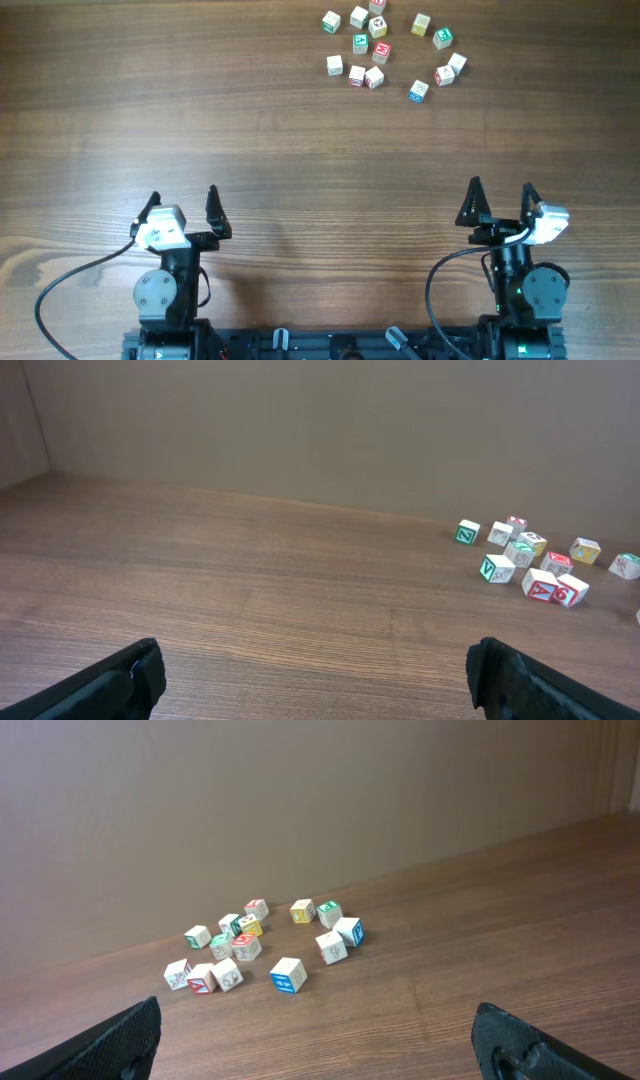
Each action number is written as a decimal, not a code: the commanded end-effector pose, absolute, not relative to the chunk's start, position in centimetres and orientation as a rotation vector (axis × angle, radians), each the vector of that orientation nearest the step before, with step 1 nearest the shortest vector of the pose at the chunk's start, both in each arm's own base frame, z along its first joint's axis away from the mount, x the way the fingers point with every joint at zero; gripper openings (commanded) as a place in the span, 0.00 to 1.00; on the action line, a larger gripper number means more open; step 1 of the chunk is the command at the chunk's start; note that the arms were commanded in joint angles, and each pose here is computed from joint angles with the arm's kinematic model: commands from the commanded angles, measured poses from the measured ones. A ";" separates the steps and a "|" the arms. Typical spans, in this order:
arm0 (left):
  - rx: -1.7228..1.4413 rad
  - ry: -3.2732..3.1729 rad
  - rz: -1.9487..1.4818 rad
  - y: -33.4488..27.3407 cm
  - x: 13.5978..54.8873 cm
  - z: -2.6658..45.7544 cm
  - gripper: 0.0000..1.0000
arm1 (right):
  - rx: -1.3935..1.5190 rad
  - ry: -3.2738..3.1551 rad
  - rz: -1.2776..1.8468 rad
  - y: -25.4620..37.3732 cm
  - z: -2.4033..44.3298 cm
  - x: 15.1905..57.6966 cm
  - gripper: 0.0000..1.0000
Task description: Form a circle
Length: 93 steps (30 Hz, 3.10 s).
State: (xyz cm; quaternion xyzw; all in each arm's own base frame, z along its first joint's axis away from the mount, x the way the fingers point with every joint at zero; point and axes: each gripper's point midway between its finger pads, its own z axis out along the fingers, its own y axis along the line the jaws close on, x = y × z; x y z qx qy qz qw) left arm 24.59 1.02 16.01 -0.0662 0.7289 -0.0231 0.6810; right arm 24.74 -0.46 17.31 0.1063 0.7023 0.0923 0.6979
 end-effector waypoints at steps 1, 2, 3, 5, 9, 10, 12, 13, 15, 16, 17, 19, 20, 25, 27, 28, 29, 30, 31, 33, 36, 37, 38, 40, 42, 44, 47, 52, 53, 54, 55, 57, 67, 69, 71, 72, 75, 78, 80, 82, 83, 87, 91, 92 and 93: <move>-0.124 1.636 -0.045 0.8 24.6 15.8 1.00 | 0.210 1.559 0.205 -0.2 17.5 24.7 1.00; -0.125 1.636 -0.045 0.8 24.6 15.8 1.00 | 0.210 1.559 0.206 -0.2 17.5 24.7 0.99; -0.125 1.636 -0.045 0.8 24.6 15.8 1.00 | 0.210 1.559 0.205 -0.2 17.5 24.7 1.00; -0.124 1.636 -0.045 0.8 24.6 15.8 1.00 | 0.210 1.559 0.206 -0.2 17.5 24.7 1.00; -0.125 1.636 -0.044 0.8 24.6 15.8 1.00 | 0.210 1.559 0.206 -0.2 17.5 24.7 1.00; -0.125 1.636 -0.044 0.8 24.6 15.8 1.00 | 0.210 1.559 0.206 -0.2 17.5 24.7 1.00; -0.125 1.635 -0.044 0.8 24.6 15.8 1.00 | 0.210 1.559 0.205 -0.2 17.5 24.7 1.00; -0.125 1.635 -0.044 0.8 24.6 15.8 1.00 | 0.210 1.559 0.206 -0.2 17.5 24.7 1.00; -0.125 1.635 -0.044 0.8 24.6 15.8 1.00 | 0.210 1.559 0.206 -0.2 17.5 24.7 1.00; -0.125 1.634 -0.045 0.8 24.6 15.8 1.00 | 0.211 1.559 0.206 -0.2 17.5 24.7 1.00; -0.125 1.634 -0.045 0.8 24.6 15.8 1.00 | 0.210 1.559 0.205 -0.2 17.5 24.7 1.00; -0.125 1.635 -0.045 0.8 24.6 15.8 1.00 | 0.210 1.559 0.205 -0.2 17.5 24.7 1.00; -0.125 1.634 -0.045 0.8 24.6 15.8 1.00 | 0.210 1.559 0.206 -0.2 17.5 24.7 1.00; -0.112 1.636 -0.059 0.5 24.6 15.8 1.00 | 0.210 1.559 0.206 -0.2 17.5 24.7 1.00; -0.092 1.636 -0.080 0.1 24.6 15.9 1.00 | 0.210 1.559 0.205 -0.2 17.5 24.7 1.00; -0.084 1.637 -0.089 -0.1 24.6 15.8 1.00 | 0.210 1.559 0.206 -0.2 17.5 24.7 1.00; -0.082 1.637 -0.093 -0.2 24.6 15.9 1.00 | 0.210 1.559 0.206 -0.2 17.5 24.7 1.00; -0.076 1.637 -0.098 -0.3 24.6 15.9 1.00 | 0.210 1.559 0.205 -0.2 17.5 24.7 1.00; -0.070 1.636 -0.104 -0.4 24.6 16.0 1.00 | 0.210 1.559 0.206 -0.2 17.5 24.7 1.00; -0.056 1.630 -0.119 -0.7 24.5 16.4 1.00 | 0.210 1.559 0.205 -0.2 17.5 24.7 1.00; -0.056 1.641 -0.119 -0.7 24.2 17.3 1.00 | 0.210 1.559 0.205 -0.2 17.5 24.7 1.00; -0.057 1.647 -0.119 -0.7 24.0 17.6 1.00 | 0.210 1.559 0.206 -0.2 17.5 24.7 1.00; -0.057 1.655 -0.120 -0.7 23.9 17.9 1.00 | 0.211 1.559 0.206 -0.2 17.5 24.7 1.00; -0.056 1.677 -0.122 -0.8 23.5 18.5 1.00 | 0.210 1.559 0.205 -0.2 17.5 24.7 1.00; -0.044 1.703 -0.138 -1.1 23.2 19.2 1.00 | 0.210 1.559 0.206 -0.2 17.5 24.7 0.99; -0.034 1.714 -0.167 -1.6 23.3 20.6 1.00 | 0.210 1.559 0.206 -0.2 17.5 24.7 1.00; -0.065 1.722 -0.195 -1.6 23.7 22.8 1.00 | 0.210 1.559 0.205 -0.2 17.5 24.7 1.00; -0.020 1.742 -0.249 -2.7 25.4 27.1 1.00 | 0.210 1.559 0.205 -0.2 17.5 24.7 1.00; -0.004 1.749 -0.269 -3.0 25.9 28.2 1.00 | 0.210 1.559 0.206 -0.2 17.5 24.7 1.00; 0.017 1.758 -0.296 -3.5 26.5 29.4 1.00 | 0.210 1.559 0.205 -0.2 17.5 24.7 1.00; 0.028 1.770 -0.312 -3.8 26.9 30.1 1.00 | 0.210 1.559 0.205 -0.2 17.5 24.7 1.00; 0.045 1.802 -0.341 -4.3 27.7 31.3 1.00 | 0.210 1.559 0.205 -0.2 17.5 24.7 1.00; 0.168 1.962 -0.582 -8.0 28.8 31.8 1.00 | 0.210 1.559 0.205 -0.2 17.5 24.7 1.00; 0.195 1.967 -0.629 -8.7 28.6 31.7 1.00 | 0.210 1.559 0.205 -0.2 17.5 24.7 1.00; 0.197 1.963 -0.629 -8.7 28.6 31.7 1.00 | 0.210 1.559 0.206 -0.2 17.5 24.7 1.00; 0.197 1.962 -0.628 -8.7 28.6 31.8 1.00 | 0.210 1.559 0.205 -0.2 17.5 24.7 1.00; 0.184 1.947 -0.635 -8.7 28.8 32.3 1.00 | 0.210 1.559 0.206 -0.2 17.5 24.7 1.00; 0.151 1.941 -0.657 -8.7 29.2 33.2 1.00 | 0.210 1.559 0.206 -0.2 17.5 24.7 1.00; 0.127 1.945 -0.674 -8.7 30.1 33.9 1.00 | 0.210 1.559 0.206 -0.2 17.5 24.7 1.00; 0.098 1.957 -0.694 -8.7 31.2 34.6 1.00 | 0.210 1.559 0.205 -0.2 17.5 24.7 1.00; 0.084 1.965 -0.702 -8.7 32.0 35.2 1.00 | 0.210 1.560 0.205 -0.2 17.5 24.7 1.00; 0.057 1.997 -0.719 -8.7 34.2 36.5 1.00 | 0.210 1.559 0.205 -0.2 17.5 24.7 1.00; 0.053 2.045 -0.735 -9.2 36.2 36.7 0.99 | 0.210 1.559 0.205 -0.2 17.5 24.7 1.00; 0.064 2.049 -0.742 -9.6 36.5 36.7 0.98 | 0.210 1.559 0.205 -0.2 17.5 24.7 1.00; 0.075 2.052 -0.748 -10.0 36.8 36.7 0.98 | 0.210 1.559 0.205 -0.2 17.5 24.7 1.00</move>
